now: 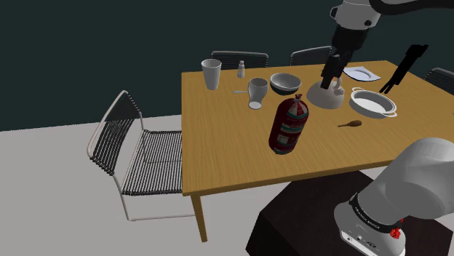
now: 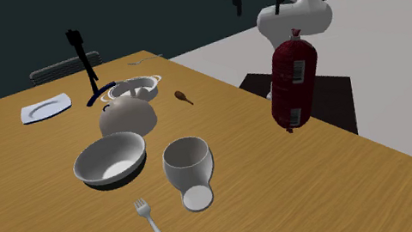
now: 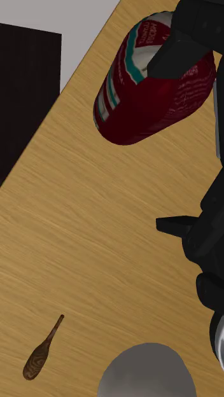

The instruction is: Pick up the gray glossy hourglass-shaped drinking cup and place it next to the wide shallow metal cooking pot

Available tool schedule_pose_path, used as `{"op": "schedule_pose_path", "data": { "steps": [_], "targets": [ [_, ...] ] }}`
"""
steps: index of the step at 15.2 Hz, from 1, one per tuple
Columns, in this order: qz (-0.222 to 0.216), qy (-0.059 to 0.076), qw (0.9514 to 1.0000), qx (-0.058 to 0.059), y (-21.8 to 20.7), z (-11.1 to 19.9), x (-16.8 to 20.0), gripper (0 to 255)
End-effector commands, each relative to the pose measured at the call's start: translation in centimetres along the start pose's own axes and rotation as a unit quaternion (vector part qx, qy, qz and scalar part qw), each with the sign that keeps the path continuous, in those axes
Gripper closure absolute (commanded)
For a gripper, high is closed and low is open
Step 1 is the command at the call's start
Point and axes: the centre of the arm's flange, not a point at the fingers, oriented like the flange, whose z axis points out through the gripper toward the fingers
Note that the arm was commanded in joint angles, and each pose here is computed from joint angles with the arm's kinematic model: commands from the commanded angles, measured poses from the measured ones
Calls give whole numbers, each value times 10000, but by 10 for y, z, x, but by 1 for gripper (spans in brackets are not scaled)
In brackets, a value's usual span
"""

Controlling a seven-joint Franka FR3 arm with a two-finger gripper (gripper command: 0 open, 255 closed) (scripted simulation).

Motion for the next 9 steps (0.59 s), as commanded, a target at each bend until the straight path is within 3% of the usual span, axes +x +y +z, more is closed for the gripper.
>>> {"op": "schedule_pose_path", "data": {
  "steps": [1, 9],
  "targets": [
    [0, 0, 10000, 0, 0, 0, 0, 0],
    [137, -68, 9999, -36, 33, 43, 93, 0]
  ]
}}
